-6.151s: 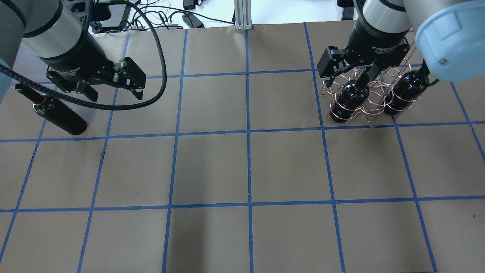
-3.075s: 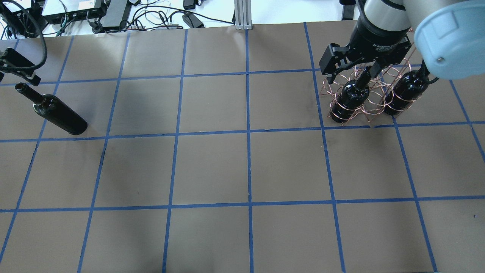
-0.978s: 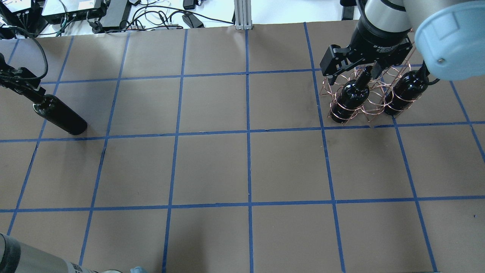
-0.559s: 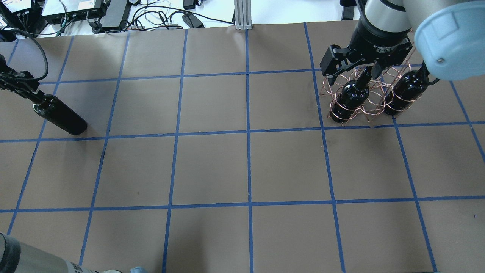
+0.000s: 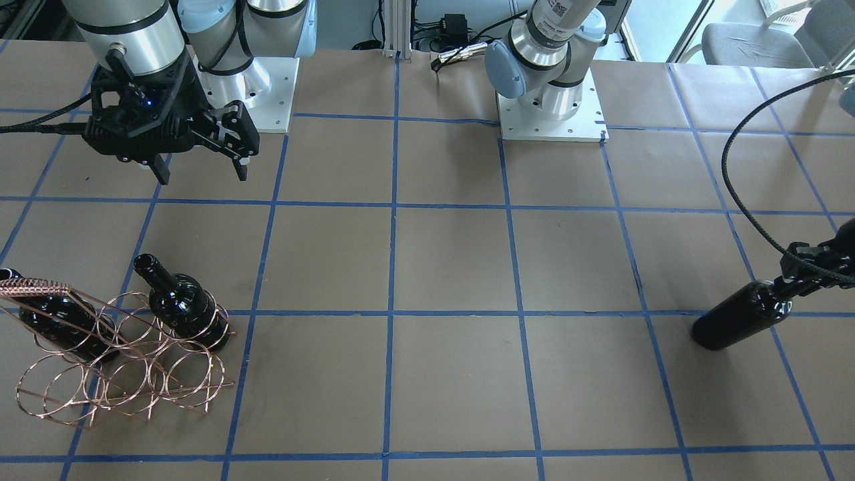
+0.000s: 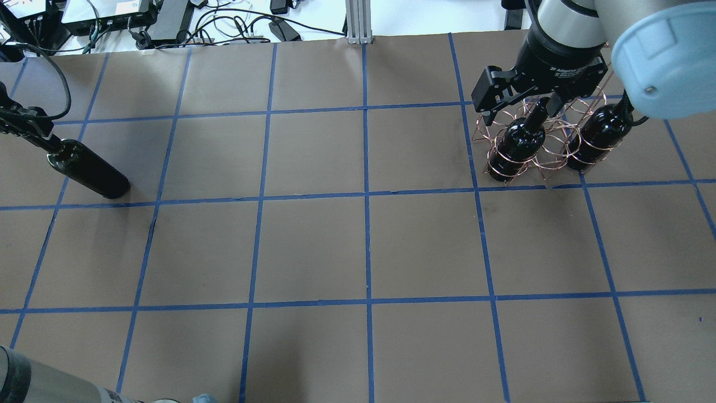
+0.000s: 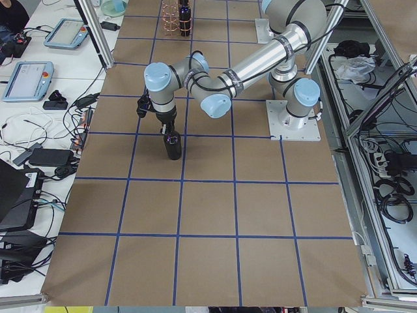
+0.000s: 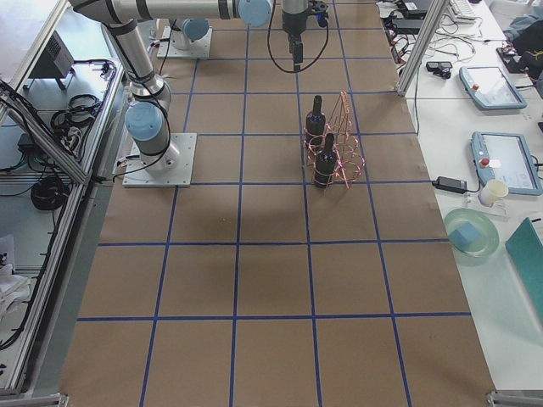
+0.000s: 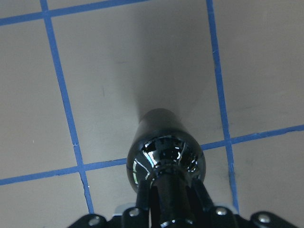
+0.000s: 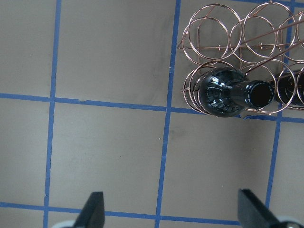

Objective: Place wine into wine basket
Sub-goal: 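Lift the bottle with the left gripper and stand it upright mid-table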

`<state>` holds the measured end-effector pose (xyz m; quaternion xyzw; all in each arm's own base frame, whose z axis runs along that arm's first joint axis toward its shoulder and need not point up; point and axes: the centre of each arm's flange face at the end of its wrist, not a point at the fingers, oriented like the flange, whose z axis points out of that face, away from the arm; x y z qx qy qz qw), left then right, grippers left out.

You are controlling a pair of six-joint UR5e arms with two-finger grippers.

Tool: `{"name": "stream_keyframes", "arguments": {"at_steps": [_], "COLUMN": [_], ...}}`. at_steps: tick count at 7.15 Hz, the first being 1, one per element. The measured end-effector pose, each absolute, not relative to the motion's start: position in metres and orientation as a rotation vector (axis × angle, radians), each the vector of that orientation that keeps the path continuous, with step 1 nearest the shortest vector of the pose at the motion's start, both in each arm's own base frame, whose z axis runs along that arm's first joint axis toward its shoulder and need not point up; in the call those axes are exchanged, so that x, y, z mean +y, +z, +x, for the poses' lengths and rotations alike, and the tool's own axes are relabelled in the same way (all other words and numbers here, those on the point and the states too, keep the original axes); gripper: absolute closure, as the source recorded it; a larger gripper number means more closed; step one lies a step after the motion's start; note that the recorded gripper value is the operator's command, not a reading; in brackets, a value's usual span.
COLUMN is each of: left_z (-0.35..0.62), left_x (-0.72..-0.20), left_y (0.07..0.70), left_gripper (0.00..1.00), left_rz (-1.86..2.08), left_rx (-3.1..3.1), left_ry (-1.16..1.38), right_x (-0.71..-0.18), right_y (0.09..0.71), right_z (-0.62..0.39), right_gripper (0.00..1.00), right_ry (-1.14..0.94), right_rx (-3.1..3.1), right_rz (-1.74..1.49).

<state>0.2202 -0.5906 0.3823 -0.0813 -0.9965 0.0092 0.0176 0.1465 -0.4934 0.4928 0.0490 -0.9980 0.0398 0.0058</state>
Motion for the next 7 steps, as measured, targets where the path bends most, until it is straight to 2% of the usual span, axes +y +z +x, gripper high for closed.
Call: {"name": "stream_keyframes", "arguments": {"at_steps": [4,7], "left_z": [0.086,-0.024], "left_x": [-0.577,-0.533], "left_y": [0.453,0.459], "left_gripper": [1.00,1.00], "left_rz": [-0.169,-0.156], "left_rx": [-3.106,-3.076], "left_ry": [0.053,0.029], "right_x": [-0.494,-0.494], "right_y": [0.492,0.492], "right_z": [0.146,0.146], "right_gripper": [0.00,0.00], "right_ry": [0.123,0.124], "right_rx": [-3.120,-3.119], "right_rz": [0.155,0.155]}}
